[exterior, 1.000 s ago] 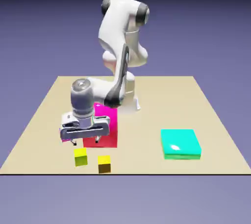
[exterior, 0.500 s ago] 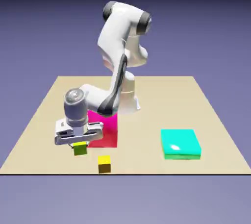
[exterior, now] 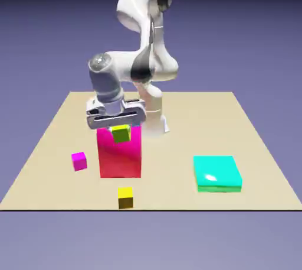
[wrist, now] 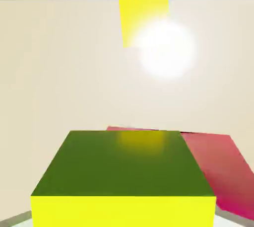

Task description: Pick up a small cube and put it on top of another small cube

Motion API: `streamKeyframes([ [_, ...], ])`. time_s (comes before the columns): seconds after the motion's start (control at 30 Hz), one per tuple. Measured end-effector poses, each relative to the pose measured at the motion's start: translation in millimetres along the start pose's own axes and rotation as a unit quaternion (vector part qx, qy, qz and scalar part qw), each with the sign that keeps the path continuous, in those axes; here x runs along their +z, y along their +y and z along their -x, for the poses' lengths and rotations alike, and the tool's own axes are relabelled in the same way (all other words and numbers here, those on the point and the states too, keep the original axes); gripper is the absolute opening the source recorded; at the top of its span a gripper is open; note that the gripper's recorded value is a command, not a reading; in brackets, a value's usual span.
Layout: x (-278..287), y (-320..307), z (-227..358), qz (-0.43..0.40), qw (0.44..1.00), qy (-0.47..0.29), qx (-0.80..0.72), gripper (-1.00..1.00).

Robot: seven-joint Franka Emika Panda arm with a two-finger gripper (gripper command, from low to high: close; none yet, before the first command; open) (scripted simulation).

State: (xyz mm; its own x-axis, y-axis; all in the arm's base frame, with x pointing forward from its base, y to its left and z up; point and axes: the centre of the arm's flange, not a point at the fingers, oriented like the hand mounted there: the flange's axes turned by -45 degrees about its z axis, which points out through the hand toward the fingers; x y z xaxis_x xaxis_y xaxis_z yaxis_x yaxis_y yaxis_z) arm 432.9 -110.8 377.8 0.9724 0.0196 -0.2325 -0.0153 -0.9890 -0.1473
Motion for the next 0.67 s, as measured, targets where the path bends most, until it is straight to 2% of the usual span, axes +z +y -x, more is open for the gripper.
streamKeyframes([
  [0.37,-62,-44,103,0.054,0.995,0.005,0.087,-1.00],
  [0.4,-62,-44,103,0.054,0.995,0.005,0.087,-1.00],
  [0.53,-3,-36,98,0.054,0.995,0.005,0.087,-1.00],
  [0.57,7,-35,98,0.053,0.995,0.005,0.087,1.00],
  [0.67,-8,-37,98,0.055,0.995,0.005,0.087,1.00],
])
